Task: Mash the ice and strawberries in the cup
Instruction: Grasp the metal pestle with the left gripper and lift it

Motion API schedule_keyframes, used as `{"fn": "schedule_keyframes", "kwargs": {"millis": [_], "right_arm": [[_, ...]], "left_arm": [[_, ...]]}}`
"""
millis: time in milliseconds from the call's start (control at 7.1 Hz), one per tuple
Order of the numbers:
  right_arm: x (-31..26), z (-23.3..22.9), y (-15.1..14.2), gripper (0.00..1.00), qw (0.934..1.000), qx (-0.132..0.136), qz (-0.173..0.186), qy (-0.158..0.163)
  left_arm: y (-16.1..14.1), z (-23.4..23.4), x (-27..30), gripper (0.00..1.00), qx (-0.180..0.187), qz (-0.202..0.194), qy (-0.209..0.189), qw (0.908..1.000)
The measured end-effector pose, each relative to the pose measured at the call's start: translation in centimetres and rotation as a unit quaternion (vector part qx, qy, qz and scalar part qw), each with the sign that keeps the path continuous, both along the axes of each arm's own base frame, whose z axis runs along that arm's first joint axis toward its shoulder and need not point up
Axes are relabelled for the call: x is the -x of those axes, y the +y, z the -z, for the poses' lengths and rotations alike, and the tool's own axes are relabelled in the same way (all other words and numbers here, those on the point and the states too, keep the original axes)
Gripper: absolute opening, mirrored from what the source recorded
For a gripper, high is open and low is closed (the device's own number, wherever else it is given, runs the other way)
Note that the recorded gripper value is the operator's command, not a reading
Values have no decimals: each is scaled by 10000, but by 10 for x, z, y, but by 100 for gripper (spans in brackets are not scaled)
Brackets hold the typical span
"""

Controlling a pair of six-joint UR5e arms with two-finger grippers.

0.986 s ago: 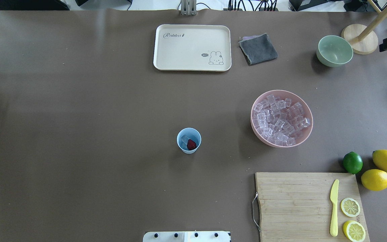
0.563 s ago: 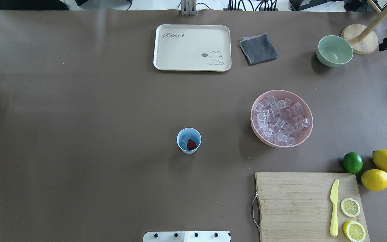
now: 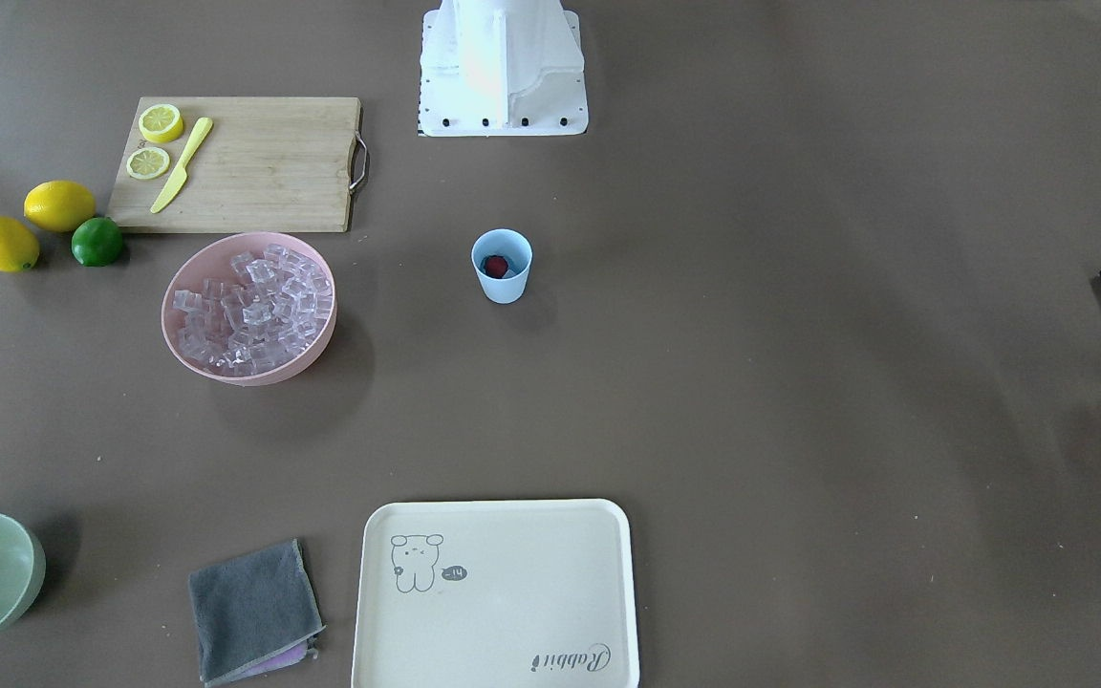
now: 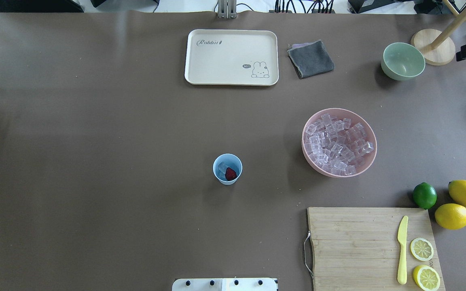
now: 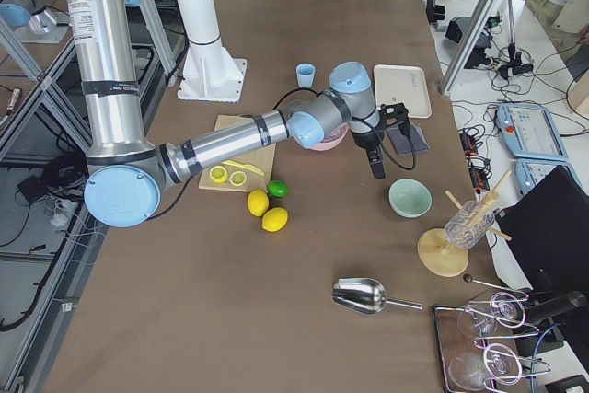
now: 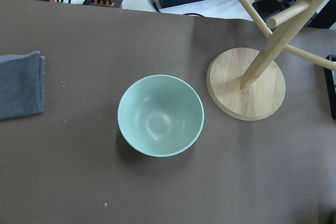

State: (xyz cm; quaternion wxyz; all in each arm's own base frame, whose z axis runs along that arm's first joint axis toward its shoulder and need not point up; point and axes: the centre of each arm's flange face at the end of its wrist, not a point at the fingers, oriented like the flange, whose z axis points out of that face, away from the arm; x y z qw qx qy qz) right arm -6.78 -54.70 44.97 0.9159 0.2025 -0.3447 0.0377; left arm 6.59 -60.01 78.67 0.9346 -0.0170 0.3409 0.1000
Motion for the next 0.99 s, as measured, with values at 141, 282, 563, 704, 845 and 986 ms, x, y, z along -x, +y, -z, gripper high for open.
{"fn": "schedule_keyframes", "kwargs": {"millis": [141,282,563,704,845,986], "right_arm": [[0,0,0,100,10000,-11,5,6],[0,1,-1,100,10000,-25,0,23],[-1,1,-2,100,10000,-38,-23,60],[-1,1,-3,100,10000,-43,-24,65],[-1,2,-3,100,10000,-54,-26,65],[-1,5,-2,100,9999,-85,-30,58]], "left_arm": [[0,0,0,0,8,3,-2,10000],[0,0,-1,0,16,6,-3,10000],[-2,3,0,0,-12,20,7,10000],[-9,10,8,0,-69,94,32,9999],[-23,28,26,0,-214,265,102,9994],[-43,59,49,0,-460,475,185,9976]]}}
